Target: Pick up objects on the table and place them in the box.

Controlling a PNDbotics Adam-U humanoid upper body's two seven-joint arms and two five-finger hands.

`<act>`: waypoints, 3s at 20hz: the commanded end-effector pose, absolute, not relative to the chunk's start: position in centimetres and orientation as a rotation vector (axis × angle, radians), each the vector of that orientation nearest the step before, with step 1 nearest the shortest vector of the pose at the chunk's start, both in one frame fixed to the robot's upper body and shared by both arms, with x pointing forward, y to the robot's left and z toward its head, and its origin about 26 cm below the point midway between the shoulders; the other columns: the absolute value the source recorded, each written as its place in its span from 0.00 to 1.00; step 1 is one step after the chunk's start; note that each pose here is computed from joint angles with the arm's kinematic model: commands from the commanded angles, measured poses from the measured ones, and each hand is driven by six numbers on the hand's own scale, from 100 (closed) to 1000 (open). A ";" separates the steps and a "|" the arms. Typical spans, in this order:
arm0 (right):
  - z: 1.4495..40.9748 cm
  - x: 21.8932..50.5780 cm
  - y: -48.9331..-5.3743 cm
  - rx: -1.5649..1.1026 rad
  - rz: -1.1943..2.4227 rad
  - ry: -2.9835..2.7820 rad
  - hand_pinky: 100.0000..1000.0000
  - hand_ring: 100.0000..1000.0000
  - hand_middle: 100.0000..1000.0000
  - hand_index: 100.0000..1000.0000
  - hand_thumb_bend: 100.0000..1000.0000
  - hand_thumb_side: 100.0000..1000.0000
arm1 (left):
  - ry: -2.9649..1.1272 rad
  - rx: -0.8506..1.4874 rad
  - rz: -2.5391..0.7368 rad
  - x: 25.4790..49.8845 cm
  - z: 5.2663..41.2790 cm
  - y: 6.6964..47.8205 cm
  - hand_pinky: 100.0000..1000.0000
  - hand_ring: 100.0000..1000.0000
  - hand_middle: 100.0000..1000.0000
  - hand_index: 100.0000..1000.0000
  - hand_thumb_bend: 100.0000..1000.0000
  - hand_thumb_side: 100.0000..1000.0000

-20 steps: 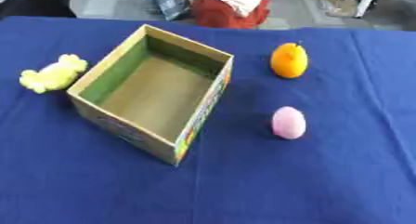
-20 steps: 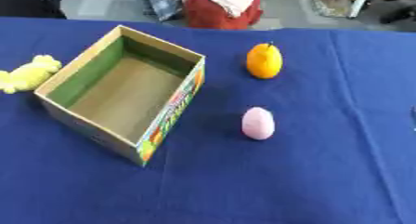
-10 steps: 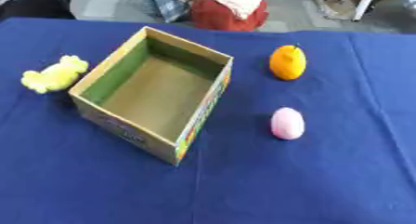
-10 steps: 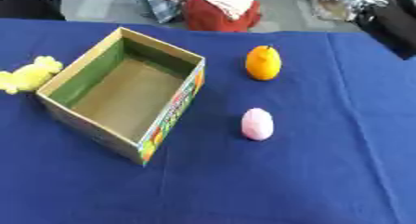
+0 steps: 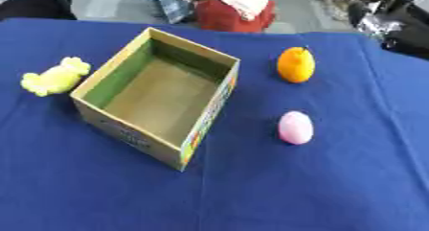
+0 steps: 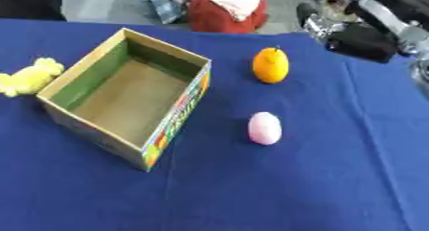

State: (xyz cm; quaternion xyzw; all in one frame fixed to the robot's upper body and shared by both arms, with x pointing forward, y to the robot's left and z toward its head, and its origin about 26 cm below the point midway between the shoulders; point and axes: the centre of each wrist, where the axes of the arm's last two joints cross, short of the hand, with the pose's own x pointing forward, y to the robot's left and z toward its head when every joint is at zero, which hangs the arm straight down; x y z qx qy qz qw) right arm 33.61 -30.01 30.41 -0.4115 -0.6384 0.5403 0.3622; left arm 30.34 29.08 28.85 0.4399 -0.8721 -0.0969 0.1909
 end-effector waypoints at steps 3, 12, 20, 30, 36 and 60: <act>30.4 35.1 -31.2 -1.025 1.475 -1.510 0.66 0.81 0.78 0.95 0.48 0.83 | -2.488 1.234 -0.343 29.9 30.4 28.9 0.27 0.58 0.48 0.76 0.00 0.65; 28.4 36.2 -31.2 -0.866 1.530 -1.374 0.68 0.84 0.77 0.98 0.59 0.63 | -2.469 1.210 -0.369 29.9 30.1 28.8 0.27 0.58 0.47 0.76 0.00 0.65; 27.2 35.3 -29.8 -0.721 1.544 -1.380 0.63 0.79 0.68 0.93 0.57 0.64 | -2.451 1.210 -0.372 29.9 30.0 28.9 0.26 0.57 0.47 0.76 0.00 0.65; 25.8 34.3 -28.1 -0.667 1.553 -1.387 0.61 0.77 0.66 0.90 0.58 0.60 | -2.444 1.202 -0.375 29.9 29.8 28.8 0.26 0.57 0.47 0.76 0.00 0.64; 24.2 35.2 -27.9 -0.712 1.571 -1.341 0.61 0.75 0.67 0.88 0.55 0.60 | -2.443 1.188 -0.378 29.9 29.7 28.7 0.26 0.57 0.47 0.76 0.00 0.65; 21.9 36.0 -27.4 -0.757 1.573 -1.358 0.51 0.60 0.38 0.57 0.04 0.42 | -2.434 1.162 -0.386 30.0 29.2 28.7 0.26 0.57 0.47 0.75 0.00 0.65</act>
